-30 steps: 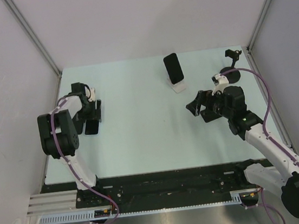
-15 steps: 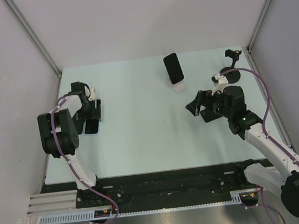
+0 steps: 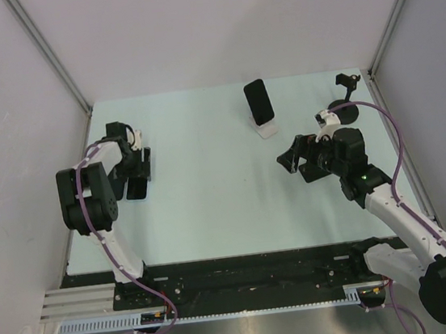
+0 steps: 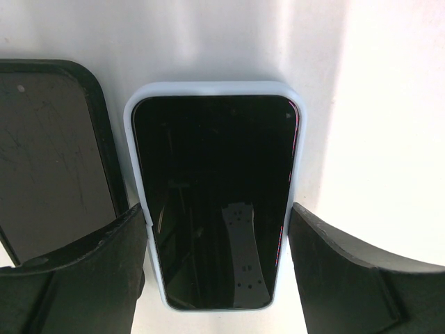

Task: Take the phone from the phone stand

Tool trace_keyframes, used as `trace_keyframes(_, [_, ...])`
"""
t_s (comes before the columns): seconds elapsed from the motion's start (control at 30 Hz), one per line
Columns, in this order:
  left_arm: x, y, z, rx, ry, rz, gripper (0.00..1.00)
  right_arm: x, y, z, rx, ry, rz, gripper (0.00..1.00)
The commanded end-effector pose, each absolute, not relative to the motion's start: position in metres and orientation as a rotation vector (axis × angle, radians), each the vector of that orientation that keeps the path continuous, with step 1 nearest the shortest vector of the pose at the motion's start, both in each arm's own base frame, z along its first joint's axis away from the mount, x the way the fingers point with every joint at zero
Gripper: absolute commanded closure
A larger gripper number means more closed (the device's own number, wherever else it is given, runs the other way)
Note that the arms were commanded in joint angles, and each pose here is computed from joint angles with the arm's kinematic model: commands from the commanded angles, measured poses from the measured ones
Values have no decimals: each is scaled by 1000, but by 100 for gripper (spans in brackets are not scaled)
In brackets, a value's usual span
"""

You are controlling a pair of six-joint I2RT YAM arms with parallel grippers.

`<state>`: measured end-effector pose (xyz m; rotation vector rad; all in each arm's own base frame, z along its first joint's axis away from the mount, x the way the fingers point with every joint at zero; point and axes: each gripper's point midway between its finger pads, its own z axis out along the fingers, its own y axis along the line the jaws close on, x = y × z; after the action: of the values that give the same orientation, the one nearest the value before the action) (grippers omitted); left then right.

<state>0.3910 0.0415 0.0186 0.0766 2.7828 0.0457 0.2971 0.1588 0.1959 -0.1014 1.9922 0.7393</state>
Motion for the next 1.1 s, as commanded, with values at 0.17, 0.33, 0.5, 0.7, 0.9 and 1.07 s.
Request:
trace_keyframes(0.17, [413, 51, 36, 92, 2698, 81, 14, 297, 159, 212, -106, 1935, 759, 1])
trace_keyframes(0.33, [412, 51, 38, 86, 2696, 79, 12, 296, 158, 214, -104, 1928, 760, 1])
trace_keyframes(0.5, [414, 47, 49, 76, 2669, 58, 11, 295, 156, 218, -98, 1918, 760, 1])
trace_keyframes(0.7, [416, 30, 93, 59, 2560, -15, 9, 295, 148, 226, -71, 1893, 749, 1])
trace_keyframes(0.9, [410, -1, 135, 98, 2455, -85, 7, 296, 121, 233, 14, 1900, 638, 1])
trace_keyframes(1.07, [398, -62, 155, 280, 2390, -128, 0, 295, 81, 236, 188, 1944, 422, 1])
